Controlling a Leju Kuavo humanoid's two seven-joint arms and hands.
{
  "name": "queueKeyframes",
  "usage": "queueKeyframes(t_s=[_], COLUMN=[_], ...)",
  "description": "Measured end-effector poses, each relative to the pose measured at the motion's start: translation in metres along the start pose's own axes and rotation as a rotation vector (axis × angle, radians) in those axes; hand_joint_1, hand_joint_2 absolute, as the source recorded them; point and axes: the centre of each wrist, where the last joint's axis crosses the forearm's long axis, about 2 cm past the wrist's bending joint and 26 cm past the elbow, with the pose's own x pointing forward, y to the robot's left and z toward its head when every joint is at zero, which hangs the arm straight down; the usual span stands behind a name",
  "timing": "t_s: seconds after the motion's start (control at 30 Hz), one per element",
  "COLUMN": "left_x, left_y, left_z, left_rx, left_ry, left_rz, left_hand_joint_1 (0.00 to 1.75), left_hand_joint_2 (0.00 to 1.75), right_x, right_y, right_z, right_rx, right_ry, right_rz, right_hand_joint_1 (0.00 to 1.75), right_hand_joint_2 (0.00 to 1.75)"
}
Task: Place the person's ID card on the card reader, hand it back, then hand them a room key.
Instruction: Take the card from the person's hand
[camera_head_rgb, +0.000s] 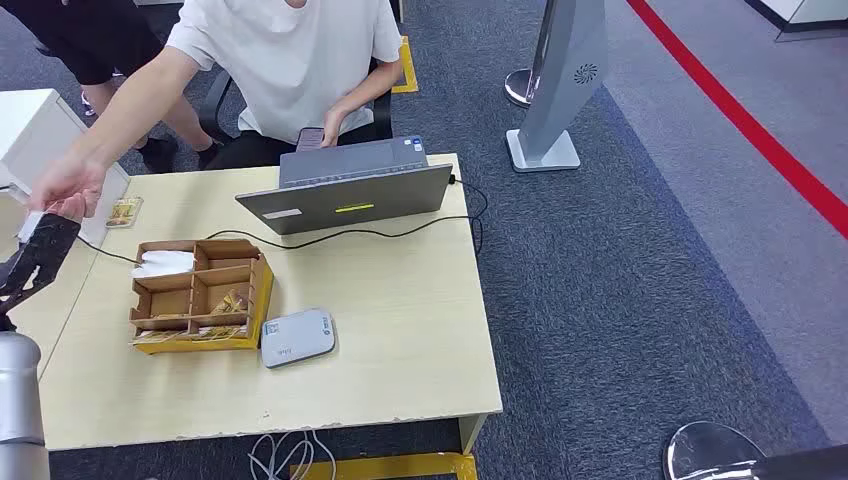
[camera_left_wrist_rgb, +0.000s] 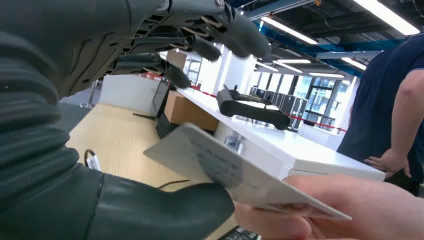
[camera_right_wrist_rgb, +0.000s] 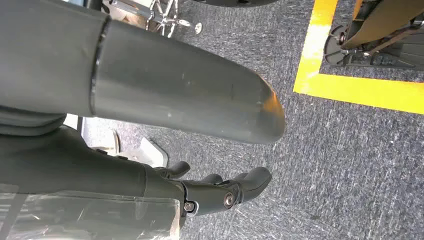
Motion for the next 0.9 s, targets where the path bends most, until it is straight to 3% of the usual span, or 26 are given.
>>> queueKeyframes(t_s=[0.53,0.73,0.9], left_x=[-0.012,-0.016,-0.010], left_y=[0.018,0.018,0.006], left_z=[-0.055,-0.056,-0.042], left_rx=[-0.011,-0.006,0.029], left_ry=[0.030,0.022,-0.084], left_rz=[-0.387,-0.421,-0.404], left_hand_joint_1=[1.75,1.75,1.75], left_hand_joint_2=[1.75,1.75,1.75], right_x=[-0.001,-0.001,0.000], right_y=[-0.007,-0.008,-0.008], right_z=[-0.002,-0.003,-0.003], right_rx=[0.009,0.009,0.006], right_ry=[0.006,0.006,0.015], right_rz=[0.075,0.082,0.070], right_hand_joint_1=[0.00,0.00,0.00], right_hand_joint_2=[0.00,0.00,0.00])
